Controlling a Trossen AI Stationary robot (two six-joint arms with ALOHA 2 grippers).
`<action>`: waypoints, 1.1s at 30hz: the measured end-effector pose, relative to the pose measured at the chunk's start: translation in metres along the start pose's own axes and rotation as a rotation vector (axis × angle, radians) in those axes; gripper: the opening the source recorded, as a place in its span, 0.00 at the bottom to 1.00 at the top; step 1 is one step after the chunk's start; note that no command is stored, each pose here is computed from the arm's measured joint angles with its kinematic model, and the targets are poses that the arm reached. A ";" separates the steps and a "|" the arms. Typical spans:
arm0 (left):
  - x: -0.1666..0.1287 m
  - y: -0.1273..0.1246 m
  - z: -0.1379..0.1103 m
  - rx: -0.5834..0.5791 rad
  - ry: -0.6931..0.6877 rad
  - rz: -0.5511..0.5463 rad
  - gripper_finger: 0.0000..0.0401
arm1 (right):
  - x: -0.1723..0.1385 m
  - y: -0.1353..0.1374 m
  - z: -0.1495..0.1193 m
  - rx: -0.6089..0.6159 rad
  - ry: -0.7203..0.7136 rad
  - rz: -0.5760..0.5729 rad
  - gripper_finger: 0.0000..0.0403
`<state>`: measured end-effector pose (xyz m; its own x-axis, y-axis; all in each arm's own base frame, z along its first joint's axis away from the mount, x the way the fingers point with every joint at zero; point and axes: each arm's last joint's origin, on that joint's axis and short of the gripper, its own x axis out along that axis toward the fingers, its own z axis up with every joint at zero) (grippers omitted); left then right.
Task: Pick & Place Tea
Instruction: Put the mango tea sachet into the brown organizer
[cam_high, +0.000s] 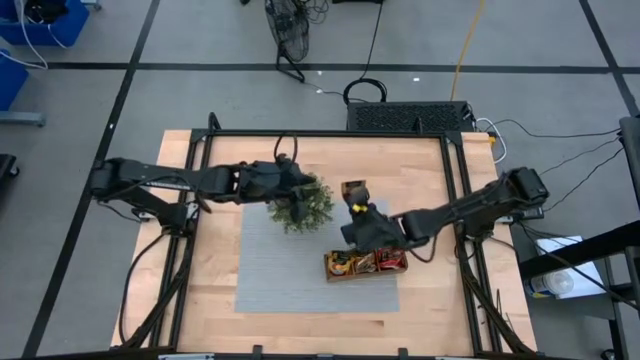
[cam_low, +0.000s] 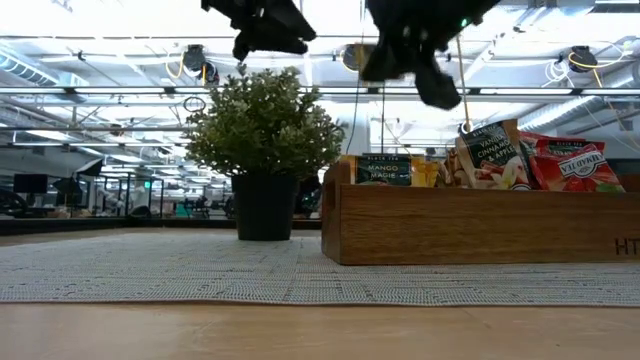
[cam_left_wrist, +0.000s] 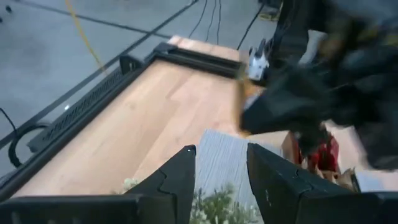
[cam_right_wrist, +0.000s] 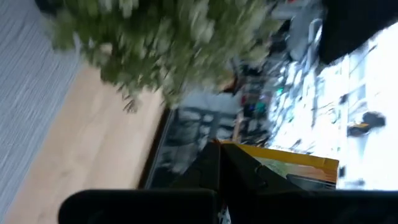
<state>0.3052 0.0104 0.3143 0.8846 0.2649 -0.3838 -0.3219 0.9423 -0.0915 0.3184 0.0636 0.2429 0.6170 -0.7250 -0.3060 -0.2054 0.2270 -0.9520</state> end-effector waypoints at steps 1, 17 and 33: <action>0.001 0.000 0.000 -0.003 0.000 0.000 0.37 | -0.005 -0.001 0.003 -0.011 -0.016 -0.016 0.00; 0.012 -0.018 0.003 -0.021 -0.091 -0.144 0.37 | -0.016 -0.013 0.022 0.042 -0.177 -0.095 0.00; 0.020 -0.022 0.003 -0.023 -0.125 -0.191 0.55 | -0.019 -0.019 0.028 0.102 -0.301 -0.100 0.00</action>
<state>0.3313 -0.0040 0.3114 0.9648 0.1068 -0.2403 -0.1509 0.9733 -0.1732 0.3315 0.0915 0.2661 0.8302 -0.5258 -0.1850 -0.0642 0.2395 -0.9688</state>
